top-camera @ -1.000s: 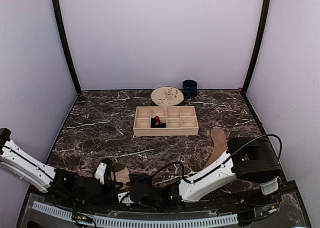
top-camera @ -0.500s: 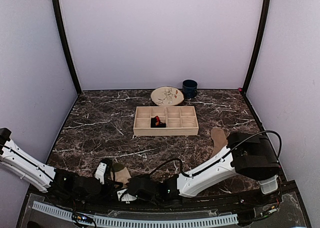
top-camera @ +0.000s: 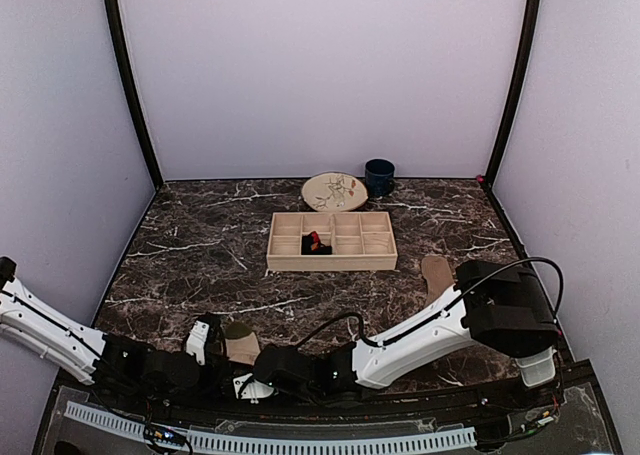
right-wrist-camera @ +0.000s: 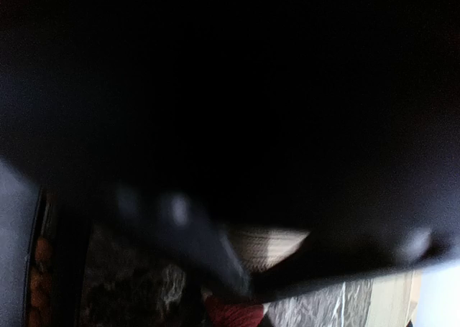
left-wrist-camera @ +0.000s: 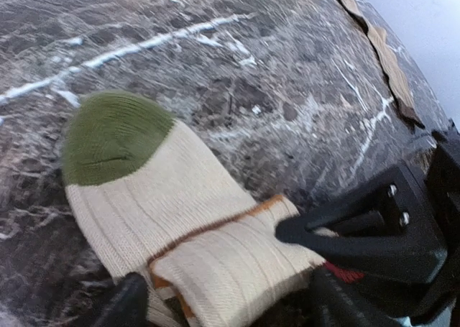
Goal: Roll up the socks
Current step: Roll the sock at the center of the board.
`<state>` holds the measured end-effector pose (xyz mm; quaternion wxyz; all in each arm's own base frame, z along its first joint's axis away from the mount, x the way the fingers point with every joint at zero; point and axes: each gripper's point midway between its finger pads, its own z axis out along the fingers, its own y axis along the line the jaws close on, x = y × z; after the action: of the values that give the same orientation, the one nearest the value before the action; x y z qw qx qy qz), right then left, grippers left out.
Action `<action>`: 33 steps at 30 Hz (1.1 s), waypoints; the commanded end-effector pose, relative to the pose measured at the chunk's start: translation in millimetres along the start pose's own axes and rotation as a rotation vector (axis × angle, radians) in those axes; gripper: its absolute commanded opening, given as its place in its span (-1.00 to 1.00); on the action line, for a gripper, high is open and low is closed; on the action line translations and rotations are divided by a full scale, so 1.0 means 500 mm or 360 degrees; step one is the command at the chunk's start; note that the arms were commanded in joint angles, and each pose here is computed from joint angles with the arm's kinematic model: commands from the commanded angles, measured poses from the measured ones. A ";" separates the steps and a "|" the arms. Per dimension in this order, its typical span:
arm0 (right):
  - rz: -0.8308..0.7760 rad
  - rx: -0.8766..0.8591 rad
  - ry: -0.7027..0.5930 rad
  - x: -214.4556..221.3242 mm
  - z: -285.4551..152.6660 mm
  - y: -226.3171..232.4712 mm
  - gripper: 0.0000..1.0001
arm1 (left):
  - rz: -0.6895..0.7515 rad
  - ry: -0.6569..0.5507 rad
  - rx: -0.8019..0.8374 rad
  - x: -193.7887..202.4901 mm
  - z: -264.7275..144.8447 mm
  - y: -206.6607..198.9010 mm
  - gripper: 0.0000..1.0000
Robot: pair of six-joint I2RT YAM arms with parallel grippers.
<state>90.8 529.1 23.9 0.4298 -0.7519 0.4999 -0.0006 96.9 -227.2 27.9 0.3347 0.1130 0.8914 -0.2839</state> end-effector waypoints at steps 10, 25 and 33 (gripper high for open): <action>0.0073 -0.0159 0.0149 0.066 -0.005 0.037 -0.83 | -0.0090 -0.0118 -0.0247 -0.041 -0.038 0.061 0.93; 0.0164 -0.0147 0.0288 0.113 -0.048 0.046 -0.83 | -0.0093 -0.0139 -0.0431 -0.044 -0.043 0.096 0.93; 0.0161 -0.0190 0.0341 0.112 -0.065 0.087 -0.82 | 0.0016 -0.0104 -0.0554 -0.039 -0.026 0.093 0.92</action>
<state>86.9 492.2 23.1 0.3912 -0.7219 0.5708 0.0024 118.7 -182.8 27.0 0.3678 0.0456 0.9156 -0.1557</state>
